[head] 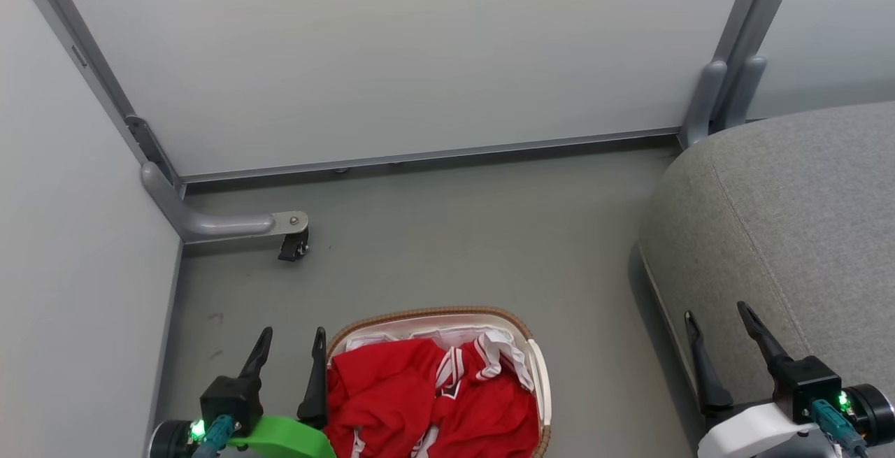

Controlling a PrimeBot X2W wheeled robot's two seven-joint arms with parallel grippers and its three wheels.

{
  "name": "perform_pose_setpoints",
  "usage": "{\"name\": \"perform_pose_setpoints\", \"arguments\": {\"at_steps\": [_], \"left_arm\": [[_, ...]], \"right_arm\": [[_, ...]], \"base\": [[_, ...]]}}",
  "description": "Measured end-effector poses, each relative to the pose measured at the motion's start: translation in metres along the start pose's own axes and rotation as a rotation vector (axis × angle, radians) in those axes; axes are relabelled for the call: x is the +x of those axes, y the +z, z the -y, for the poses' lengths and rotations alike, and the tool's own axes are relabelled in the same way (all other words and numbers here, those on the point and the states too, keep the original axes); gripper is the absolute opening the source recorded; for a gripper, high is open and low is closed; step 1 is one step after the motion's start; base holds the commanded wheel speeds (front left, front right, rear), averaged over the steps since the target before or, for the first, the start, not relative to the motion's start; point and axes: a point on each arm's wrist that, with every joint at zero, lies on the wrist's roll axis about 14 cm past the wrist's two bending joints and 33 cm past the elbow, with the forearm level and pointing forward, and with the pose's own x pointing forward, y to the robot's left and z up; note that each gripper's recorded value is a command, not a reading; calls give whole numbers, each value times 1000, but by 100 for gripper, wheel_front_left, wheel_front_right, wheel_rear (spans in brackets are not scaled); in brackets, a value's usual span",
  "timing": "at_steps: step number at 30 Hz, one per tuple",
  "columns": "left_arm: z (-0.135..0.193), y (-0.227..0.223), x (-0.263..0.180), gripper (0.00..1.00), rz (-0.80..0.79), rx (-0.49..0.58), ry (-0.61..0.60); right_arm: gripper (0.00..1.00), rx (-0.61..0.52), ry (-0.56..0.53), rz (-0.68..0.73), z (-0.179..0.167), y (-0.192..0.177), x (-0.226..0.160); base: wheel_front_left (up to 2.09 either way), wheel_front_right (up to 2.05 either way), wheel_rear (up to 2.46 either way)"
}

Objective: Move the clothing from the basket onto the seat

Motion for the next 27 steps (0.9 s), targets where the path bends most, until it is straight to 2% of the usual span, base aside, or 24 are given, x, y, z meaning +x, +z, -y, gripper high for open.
{"name": "perform_pose_setpoints", "arguments": {"at_steps": [6, 13, 20, 27], "left_arm": [[13, -2, 22, 100, -20, 52, -69], [35, -26, 60, 100, -111, 120, -179], [50, -85, 85, 100, -294, 189, -292], [53, -162, 79, 100, -522, 254, -399]], "right_arm": [[100, -3, -5, -17, 2, -6, 5], [100, -11, -13, -3, 8, -4, 34], [100, -9, -33, -23, 18, -18, 62], [100, 1, -57, -70, 28, -43, 81]], "base": [[0, 0, 0], [0, 0, 0], [0, 0, 0], [0, 0, 0]]}}
